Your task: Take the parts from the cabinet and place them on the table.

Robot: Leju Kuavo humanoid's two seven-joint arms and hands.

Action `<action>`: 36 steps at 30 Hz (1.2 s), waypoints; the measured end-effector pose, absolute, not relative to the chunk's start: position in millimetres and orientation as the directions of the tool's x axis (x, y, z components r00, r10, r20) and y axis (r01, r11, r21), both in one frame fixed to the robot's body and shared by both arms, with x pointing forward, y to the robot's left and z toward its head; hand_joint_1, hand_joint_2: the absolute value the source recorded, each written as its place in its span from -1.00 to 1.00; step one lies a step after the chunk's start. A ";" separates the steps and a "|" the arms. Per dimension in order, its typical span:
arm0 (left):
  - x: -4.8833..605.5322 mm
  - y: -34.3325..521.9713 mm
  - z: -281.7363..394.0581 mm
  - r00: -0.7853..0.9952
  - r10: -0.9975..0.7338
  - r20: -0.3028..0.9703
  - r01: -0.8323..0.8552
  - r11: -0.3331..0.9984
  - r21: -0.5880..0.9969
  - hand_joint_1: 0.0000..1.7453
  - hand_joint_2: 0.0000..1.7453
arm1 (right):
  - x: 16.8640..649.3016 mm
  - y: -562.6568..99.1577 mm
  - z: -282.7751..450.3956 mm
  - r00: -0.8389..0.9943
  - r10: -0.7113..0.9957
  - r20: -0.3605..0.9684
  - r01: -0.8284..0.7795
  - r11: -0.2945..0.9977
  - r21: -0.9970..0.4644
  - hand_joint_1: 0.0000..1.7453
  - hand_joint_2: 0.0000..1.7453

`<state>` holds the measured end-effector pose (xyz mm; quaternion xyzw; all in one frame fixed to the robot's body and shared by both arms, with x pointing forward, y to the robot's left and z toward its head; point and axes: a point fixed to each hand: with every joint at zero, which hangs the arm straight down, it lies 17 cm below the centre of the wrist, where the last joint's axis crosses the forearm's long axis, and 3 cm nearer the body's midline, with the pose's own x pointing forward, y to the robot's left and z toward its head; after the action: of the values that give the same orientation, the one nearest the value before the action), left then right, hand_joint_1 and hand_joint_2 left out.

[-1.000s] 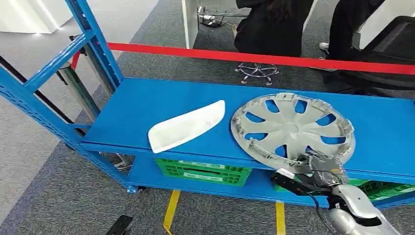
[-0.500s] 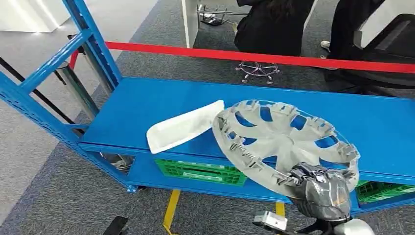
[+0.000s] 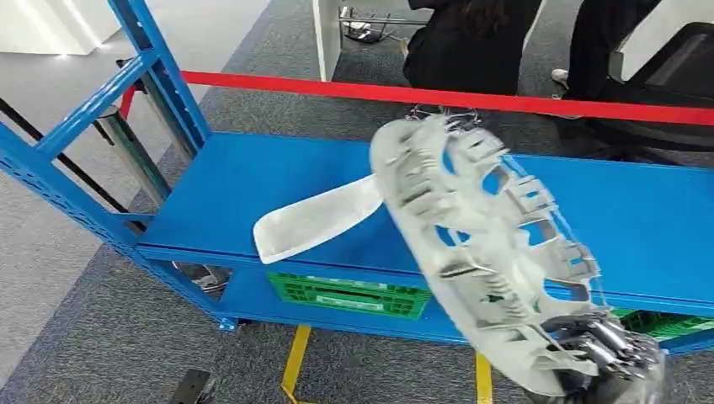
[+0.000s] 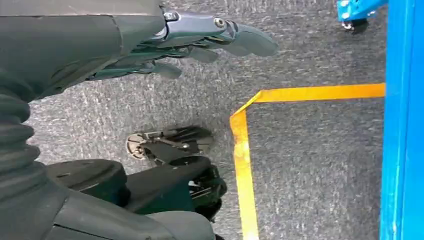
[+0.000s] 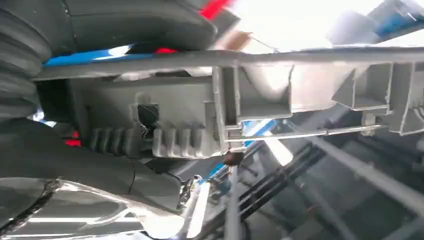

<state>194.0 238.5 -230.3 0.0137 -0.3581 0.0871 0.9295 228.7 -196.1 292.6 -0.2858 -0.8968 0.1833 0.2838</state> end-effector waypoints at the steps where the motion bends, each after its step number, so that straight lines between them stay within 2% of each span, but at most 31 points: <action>1: 194.0 239.7 -230.5 0.728 0.153 0.668 -0.175 0.984 -0.034 -1.00 1.00 | 227.0 -200.1 296.3 -0.680 0.598 0.425 0.408 0.790 -0.458 1.00 1.00; 5: 193.4 243.8 -231.1 0.727 0.162 0.667 -0.195 0.980 -0.026 -1.00 1.00 | 223.3 -214.4 294.0 -0.674 0.497 0.546 0.370 0.867 -0.333 1.00 1.00; 15: 190.4 244.2 -232.0 0.728 0.171 0.664 -0.208 0.978 -0.024 -1.00 1.00 | 224.2 -232.4 278.5 -0.638 0.418 0.647 0.353 0.905 -0.237 1.00 1.00; 36: 193.2 249.5 -231.0 0.721 0.175 0.670 -0.216 0.976 -0.023 -1.00 1.00 | 243.1 -216.6 229.6 -0.553 0.450 0.701 0.312 0.892 -0.326 1.00 1.00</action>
<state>193.2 249.5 -231.0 0.0285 -0.3583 0.1054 0.9272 243.1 -216.6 229.6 -0.2171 -0.8775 0.0819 0.4198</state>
